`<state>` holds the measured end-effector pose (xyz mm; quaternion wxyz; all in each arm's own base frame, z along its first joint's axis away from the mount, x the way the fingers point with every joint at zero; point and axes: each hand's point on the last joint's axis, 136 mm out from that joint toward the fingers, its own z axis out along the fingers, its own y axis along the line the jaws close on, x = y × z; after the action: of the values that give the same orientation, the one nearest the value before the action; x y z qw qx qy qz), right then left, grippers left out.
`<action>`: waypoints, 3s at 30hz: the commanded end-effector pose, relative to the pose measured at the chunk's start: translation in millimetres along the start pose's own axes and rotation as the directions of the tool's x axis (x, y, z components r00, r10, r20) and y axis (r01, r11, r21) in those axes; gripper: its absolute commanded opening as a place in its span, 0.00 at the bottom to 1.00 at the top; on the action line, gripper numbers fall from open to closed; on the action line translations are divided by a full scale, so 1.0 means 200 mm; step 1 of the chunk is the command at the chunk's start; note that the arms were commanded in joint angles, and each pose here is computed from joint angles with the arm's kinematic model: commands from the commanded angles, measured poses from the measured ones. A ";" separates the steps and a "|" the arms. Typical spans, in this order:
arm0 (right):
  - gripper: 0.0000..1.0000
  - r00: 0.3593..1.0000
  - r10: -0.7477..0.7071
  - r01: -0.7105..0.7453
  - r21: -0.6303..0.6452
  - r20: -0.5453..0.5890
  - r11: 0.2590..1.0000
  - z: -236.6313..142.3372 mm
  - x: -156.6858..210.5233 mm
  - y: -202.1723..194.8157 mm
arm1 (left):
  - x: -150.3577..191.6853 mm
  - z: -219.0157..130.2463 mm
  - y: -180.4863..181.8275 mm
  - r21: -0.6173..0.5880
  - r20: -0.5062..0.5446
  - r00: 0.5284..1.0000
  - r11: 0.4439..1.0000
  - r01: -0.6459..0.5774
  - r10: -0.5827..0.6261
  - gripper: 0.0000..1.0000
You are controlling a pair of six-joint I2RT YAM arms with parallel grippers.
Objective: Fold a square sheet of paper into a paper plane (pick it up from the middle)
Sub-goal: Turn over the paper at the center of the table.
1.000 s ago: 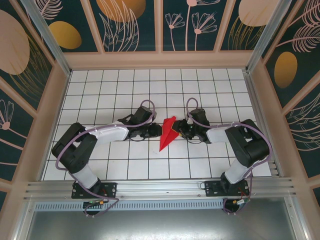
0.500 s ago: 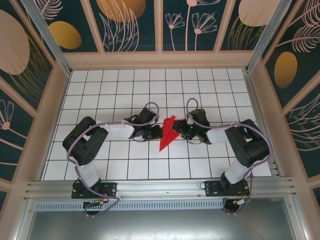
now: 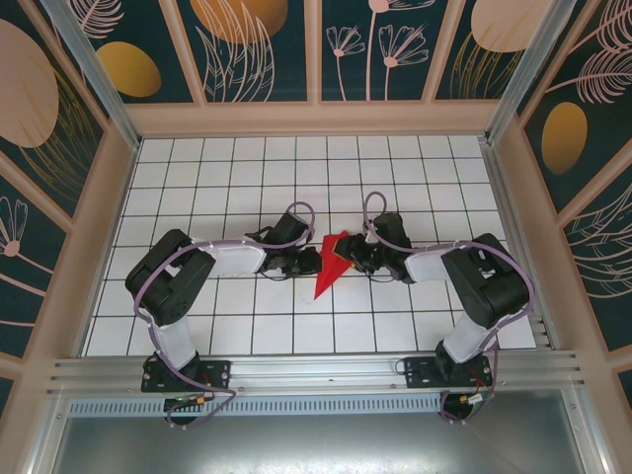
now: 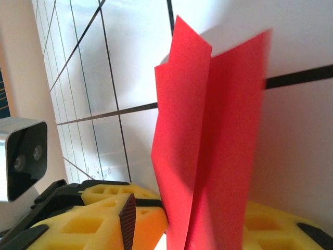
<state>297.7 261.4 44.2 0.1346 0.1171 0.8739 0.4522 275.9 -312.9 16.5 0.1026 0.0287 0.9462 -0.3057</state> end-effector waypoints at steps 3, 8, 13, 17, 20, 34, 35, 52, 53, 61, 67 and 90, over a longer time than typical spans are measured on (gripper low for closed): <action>0.40 0.999 -0.048 0.047 -0.036 -0.019 0.998 0.05 -0.01 0.07 | 0.00 -0.01 -0.01 -0.004 -0.007 1.000 1.000 0.001 -0.001 0.18; 0.37 0.998 -0.049 0.048 -0.032 -0.028 0.998 0.08 0.00 0.07 | 0.00 -0.01 0.00 -0.008 -0.006 1.000 1.000 0.005 -0.005 0.18; 0.30 0.998 -0.051 0.051 -0.016 -0.024 0.999 0.08 0.00 0.05 | -0.01 -0.02 -0.01 -0.007 0.004 1.000 1.000 0.001 -0.001 0.18; 0.17 0.998 -0.065 0.065 0.000 -0.023 0.998 0.08 -0.01 0.06 | -0.04 -0.05 -0.02 -0.008 0.034 0.999 1.000 -0.002 0.002 0.18; 0.12 0.995 -0.101 0.102 0.036 -0.014 0.994 0.06 -0.04 0.08 | -0.07 -0.10 -0.04 -0.005 0.087 0.996 1.000 -0.006 0.007 0.18; 0.11 0.998 -0.047 0.031 0.291 0.047 0.956 -0.03 -0.17 0.07 | -0.19 -0.36 -0.15 0.068 0.293 0.956 0.998 -0.003 -0.017 0.26; 0.11 0.998 -0.037 0.018 0.297 0.059 0.955 -0.03 -0.18 0.07 | -0.19 -0.36 -0.16 0.074 0.290 0.957 0.997 -0.007 -0.014 0.26; 0.11 0.998 -0.045 0.030 0.293 0.045 0.956 -0.05 -0.17 0.14 | -0.16 -0.33 -0.15 0.059 0.243 0.970 0.998 0.005 -0.019 0.25; 0.11 0.998 -0.048 0.034 0.290 0.042 0.957 -0.05 -0.17 0.14 | -0.17 -0.33 -0.15 0.058 0.247 0.969 0.998 0.003 -0.017 0.25; 0.11 0.992 -0.123 0.101 0.357 0.040 0.929 -0.14 -0.18 0.17 | -0.19 -0.41 -0.07 -0.023 0.330 0.944 1.000 0.002 0.006 0.24; 0.11 0.974 -0.220 0.160 0.507 0.060 0.847 -0.38 -0.17 0.08 | -0.23 -0.51 0.02 -0.081 0.445 0.895 0.996 0.029 0.010 0.23; 0.11 0.919 -0.332 0.290 0.936 -0.213 0.200 -0.10 -0.05 0.09 | -0.11 -1.13 0.50 -0.089 0.828 0.553 0.952 0.293 -0.093 0.62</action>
<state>301.5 246.9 60.2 0.1346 0.0179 0.9774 -0.1618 274.5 -120.1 141.4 0.4742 -0.1995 0.8315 -0.2096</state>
